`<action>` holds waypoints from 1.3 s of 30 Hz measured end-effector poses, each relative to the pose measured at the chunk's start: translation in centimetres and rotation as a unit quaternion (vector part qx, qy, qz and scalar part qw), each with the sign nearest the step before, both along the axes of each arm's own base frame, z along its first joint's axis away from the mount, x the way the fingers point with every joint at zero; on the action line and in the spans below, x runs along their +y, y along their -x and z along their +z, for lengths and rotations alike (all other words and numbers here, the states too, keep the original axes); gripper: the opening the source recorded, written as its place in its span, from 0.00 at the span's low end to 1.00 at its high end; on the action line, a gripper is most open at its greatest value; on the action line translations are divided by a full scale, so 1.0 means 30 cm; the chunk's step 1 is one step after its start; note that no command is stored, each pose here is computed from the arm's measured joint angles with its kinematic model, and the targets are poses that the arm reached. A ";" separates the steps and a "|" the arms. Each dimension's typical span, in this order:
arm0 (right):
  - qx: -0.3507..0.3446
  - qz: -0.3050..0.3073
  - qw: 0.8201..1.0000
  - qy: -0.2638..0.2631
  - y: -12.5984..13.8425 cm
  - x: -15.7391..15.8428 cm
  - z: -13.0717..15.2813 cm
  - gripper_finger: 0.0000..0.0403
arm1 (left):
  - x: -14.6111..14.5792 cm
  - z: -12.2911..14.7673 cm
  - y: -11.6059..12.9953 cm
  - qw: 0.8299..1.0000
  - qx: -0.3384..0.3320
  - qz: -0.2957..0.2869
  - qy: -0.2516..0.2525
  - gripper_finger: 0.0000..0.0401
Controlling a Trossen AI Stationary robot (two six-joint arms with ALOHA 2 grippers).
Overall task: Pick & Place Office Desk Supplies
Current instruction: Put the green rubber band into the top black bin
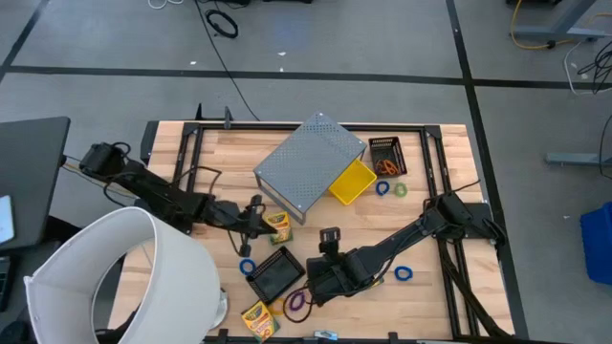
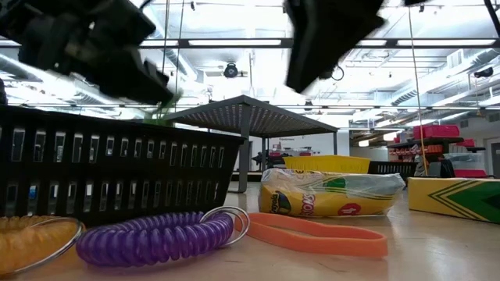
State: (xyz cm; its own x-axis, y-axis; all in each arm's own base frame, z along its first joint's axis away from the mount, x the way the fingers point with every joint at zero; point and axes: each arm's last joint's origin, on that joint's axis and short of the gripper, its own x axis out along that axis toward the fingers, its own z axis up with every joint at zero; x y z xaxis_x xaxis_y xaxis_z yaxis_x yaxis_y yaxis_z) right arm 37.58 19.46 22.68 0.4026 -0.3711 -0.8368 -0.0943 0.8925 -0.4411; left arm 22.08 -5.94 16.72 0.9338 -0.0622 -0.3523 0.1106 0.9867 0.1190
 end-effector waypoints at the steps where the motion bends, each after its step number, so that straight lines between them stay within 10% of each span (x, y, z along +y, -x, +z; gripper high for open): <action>1: -0.015 0.001 1.000 -0.001 -0.011 -0.001 0.003 0.47 | 0.001 0.015 0.000 1.000 -0.018 0.000 -0.004 0.00; 19: -0.233 -0.091 0.968 0.010 -0.146 -0.108 0.101 0.47 | 0.015 0.104 0.008 0.991 -0.117 0.037 -0.050 0.00; 33: -0.243 -0.103 0.964 -0.043 -0.196 -0.201 0.116 0.45 | 0.014 0.118 0.005 0.988 -0.140 0.036 -0.047 0.00; 39: -0.234 -0.091 0.967 -0.042 -0.200 -0.210 0.115 0.27 | 0.012 0.119 0.005 0.988 -0.141 0.029 -0.048 0.00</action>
